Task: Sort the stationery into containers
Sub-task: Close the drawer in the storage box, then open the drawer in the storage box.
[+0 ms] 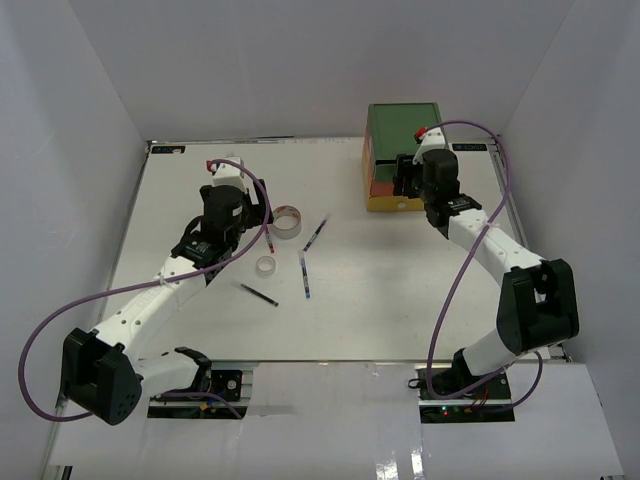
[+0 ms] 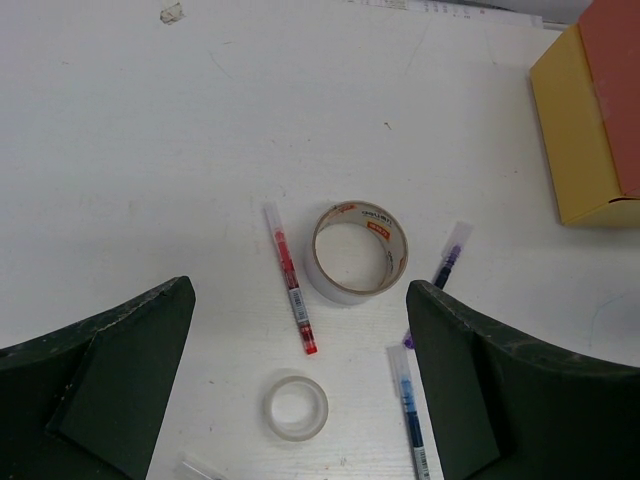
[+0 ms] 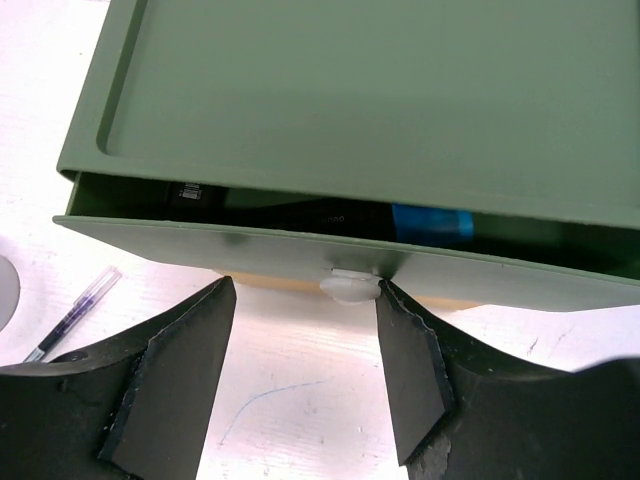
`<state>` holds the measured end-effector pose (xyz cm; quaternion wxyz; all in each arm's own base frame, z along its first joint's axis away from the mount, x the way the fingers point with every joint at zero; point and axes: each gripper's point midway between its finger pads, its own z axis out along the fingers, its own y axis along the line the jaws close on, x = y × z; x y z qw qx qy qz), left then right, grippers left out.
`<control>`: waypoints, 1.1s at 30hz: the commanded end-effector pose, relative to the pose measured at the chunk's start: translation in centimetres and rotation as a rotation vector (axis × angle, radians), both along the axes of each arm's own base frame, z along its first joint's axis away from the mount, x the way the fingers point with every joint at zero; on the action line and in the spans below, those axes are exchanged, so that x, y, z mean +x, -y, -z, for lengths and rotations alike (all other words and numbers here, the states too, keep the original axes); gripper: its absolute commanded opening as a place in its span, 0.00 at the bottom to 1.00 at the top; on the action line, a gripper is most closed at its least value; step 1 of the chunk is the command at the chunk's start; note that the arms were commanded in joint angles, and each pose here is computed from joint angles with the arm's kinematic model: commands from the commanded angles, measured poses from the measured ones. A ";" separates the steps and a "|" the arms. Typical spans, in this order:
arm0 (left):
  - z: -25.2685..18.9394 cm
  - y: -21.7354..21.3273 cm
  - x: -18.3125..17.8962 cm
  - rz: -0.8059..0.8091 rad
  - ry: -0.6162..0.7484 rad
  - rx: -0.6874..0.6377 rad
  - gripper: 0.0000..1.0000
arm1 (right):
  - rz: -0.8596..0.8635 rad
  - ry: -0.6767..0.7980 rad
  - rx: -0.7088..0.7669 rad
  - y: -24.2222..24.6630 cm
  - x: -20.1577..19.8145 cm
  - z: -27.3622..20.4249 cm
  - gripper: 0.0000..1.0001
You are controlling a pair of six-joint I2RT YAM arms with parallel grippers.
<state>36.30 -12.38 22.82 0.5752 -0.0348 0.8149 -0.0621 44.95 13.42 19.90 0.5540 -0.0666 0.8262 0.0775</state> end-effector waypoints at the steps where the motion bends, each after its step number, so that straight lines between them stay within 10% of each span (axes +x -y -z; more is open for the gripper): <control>1: -1.4 -0.2 -0.4 0.006 0.043 -0.015 0.98 | -0.010 0.125 0.020 -0.6 2.0 -3.9 0.65; 33: -1.6 0.2 -0.7 0.029 0.046 -0.029 0.98 | 0.076 0.150 0.156 2.1 -4.8 -2.8 0.75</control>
